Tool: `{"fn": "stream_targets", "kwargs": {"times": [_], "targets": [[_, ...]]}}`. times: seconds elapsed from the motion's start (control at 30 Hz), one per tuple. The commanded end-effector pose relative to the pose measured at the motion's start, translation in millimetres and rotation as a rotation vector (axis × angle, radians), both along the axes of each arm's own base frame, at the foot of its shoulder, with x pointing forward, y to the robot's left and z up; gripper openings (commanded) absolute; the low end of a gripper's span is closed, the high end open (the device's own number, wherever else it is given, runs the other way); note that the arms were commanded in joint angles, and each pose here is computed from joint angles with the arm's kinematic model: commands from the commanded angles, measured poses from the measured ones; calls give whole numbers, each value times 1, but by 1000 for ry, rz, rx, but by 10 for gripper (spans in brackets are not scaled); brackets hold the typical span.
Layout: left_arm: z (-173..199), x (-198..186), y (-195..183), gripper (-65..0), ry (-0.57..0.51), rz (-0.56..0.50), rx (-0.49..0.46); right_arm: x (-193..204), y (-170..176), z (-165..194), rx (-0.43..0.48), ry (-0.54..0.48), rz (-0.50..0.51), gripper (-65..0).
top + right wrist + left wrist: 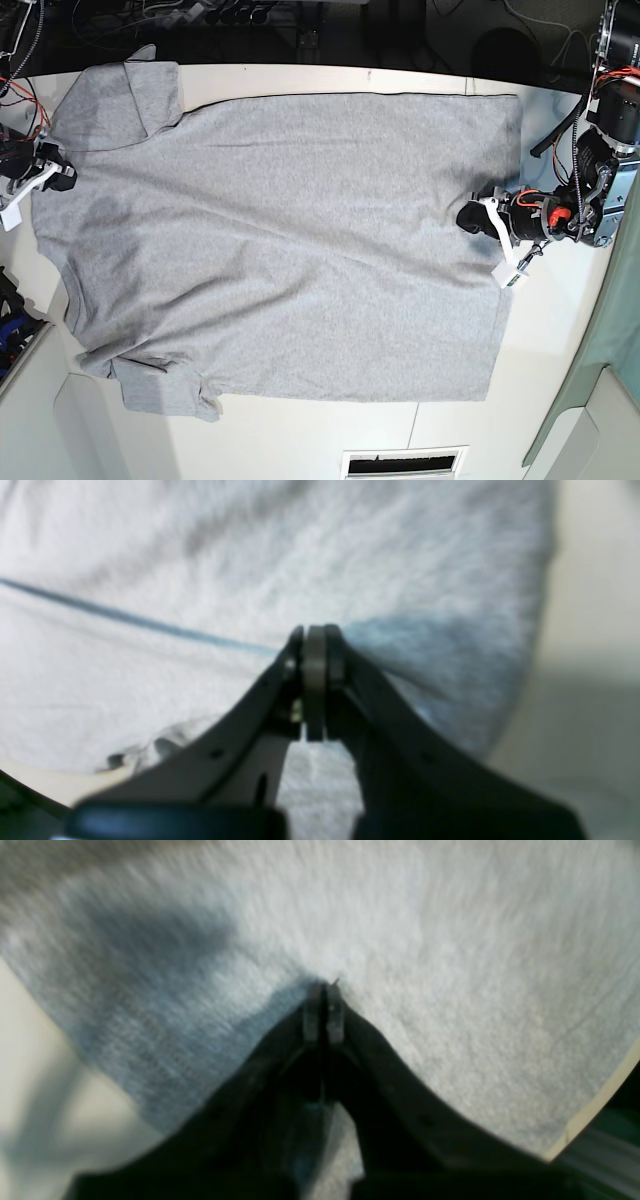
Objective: Layout the t-shirt on the table in an organized manner, then fold the t-shirt properly
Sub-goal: 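Regrasp the shirt side with the left gripper and smooth it outward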
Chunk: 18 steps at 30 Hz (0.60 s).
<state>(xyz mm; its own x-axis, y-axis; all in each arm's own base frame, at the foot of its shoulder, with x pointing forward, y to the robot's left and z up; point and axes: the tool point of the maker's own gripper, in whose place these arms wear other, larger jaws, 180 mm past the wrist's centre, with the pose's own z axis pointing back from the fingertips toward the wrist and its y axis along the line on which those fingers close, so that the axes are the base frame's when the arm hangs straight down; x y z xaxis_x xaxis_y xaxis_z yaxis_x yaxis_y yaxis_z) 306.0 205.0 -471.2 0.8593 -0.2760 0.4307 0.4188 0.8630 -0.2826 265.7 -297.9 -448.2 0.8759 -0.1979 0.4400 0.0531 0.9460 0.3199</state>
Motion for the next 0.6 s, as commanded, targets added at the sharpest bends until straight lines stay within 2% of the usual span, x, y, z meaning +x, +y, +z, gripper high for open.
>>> {"fn": "stream_targets", "kwargs": {"times": [0.0, 0.13, 0.3, 0.57], "targets": [[-11, -8, 20, -650, 46, 4, 100, 10, -6, 9, -31, -36, 18, -650], [-29, -12, 42, -650, 44, 68, 178, 8, 5, -7, -82, -8, 74, -650], [-43, -12, 54, -650, 69, 80, 238, 5, 13, -22, -91, 3, 99, -650], [-34, 30, 41, -650, 25, 103, 229, 33, 15, -18, -93, -22, 79, -650]]}}
